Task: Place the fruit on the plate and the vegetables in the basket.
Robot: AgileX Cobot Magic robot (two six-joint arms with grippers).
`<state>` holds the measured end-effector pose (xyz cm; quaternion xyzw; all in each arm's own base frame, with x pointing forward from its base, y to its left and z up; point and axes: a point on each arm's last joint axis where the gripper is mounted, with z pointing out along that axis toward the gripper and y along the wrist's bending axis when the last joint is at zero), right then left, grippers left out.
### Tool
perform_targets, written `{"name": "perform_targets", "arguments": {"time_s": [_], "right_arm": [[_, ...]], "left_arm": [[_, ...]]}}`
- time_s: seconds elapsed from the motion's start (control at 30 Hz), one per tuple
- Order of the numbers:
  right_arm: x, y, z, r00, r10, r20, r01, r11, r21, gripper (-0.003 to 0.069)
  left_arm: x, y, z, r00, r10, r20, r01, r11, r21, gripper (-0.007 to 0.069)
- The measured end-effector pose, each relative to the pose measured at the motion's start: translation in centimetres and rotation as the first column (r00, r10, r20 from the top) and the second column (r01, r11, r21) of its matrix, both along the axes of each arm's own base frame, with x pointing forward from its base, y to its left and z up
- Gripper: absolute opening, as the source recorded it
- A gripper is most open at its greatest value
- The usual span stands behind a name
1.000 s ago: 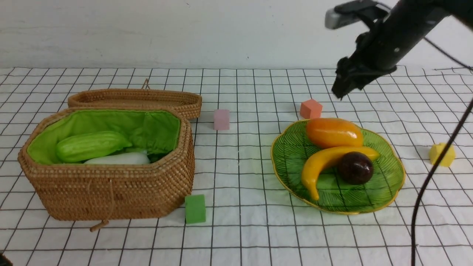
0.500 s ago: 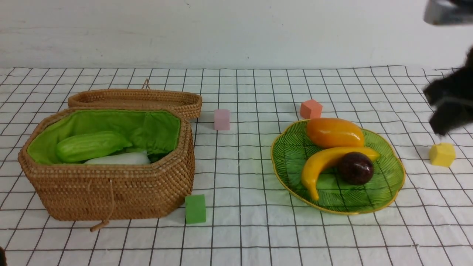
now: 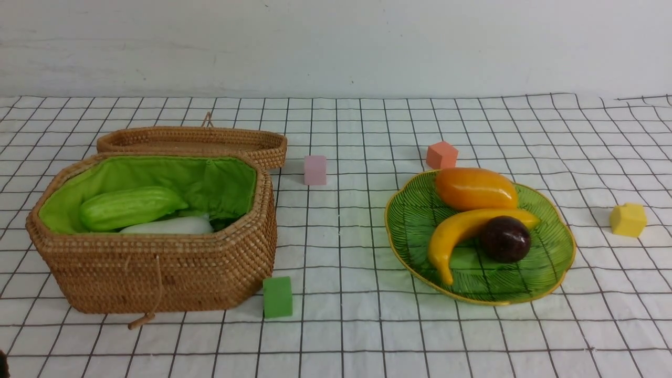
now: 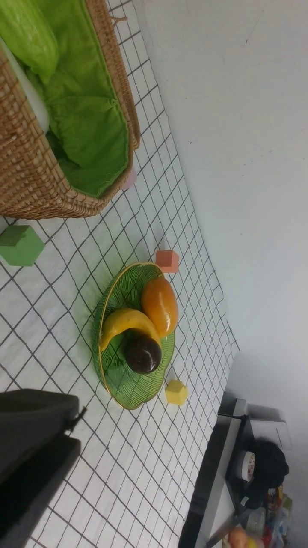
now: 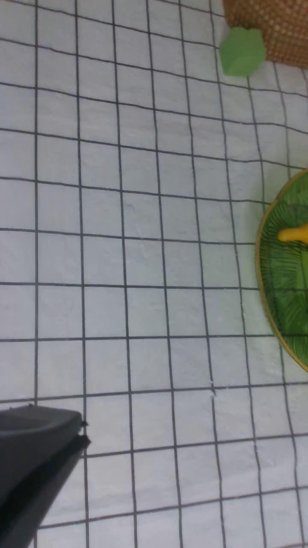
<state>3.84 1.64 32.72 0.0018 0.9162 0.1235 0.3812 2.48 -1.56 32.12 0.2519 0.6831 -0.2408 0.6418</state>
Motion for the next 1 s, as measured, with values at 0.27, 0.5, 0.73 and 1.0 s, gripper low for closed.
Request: {"name": "perform_targets", "arguments": {"time_s": [0.27, 0.5, 0.73, 1.0], "right_arm": [[-0.1, 0.3, -1.5, 0.998, -0.009, 0.067, 0.005, 0.997, 0.071, 0.0008], [0.2, 0.5, -2.4, 0.999, -0.010, 0.041, 0.006, 0.996, 0.088, 0.0011], [0.3, 0.2, -2.4, 0.998, -0.024, 0.061, 0.020, 0.998, 0.055, 0.0010], [1.5, -0.8, -8.3, 0.905, -0.098, 0.413, 0.120, 0.992, -0.029, -0.0008]], "left_arm": [[0.0, 0.0, 0.0, 1.000, -0.001, -0.002, 0.001, 1.000, -0.002, 0.0061], [0.0, 0.0, 0.0, 1.000, -0.001, -0.002, 0.001, 1.000, -0.002, 0.0072], [0.0, 0.0, 0.0, 1.000, -0.001, -0.002, 0.001, 1.000, -0.002, 0.0080], [0.0, 0.0, 0.0, 1.000, -0.001, -0.002, 0.001, 1.000, -0.002, 0.0082]]}}
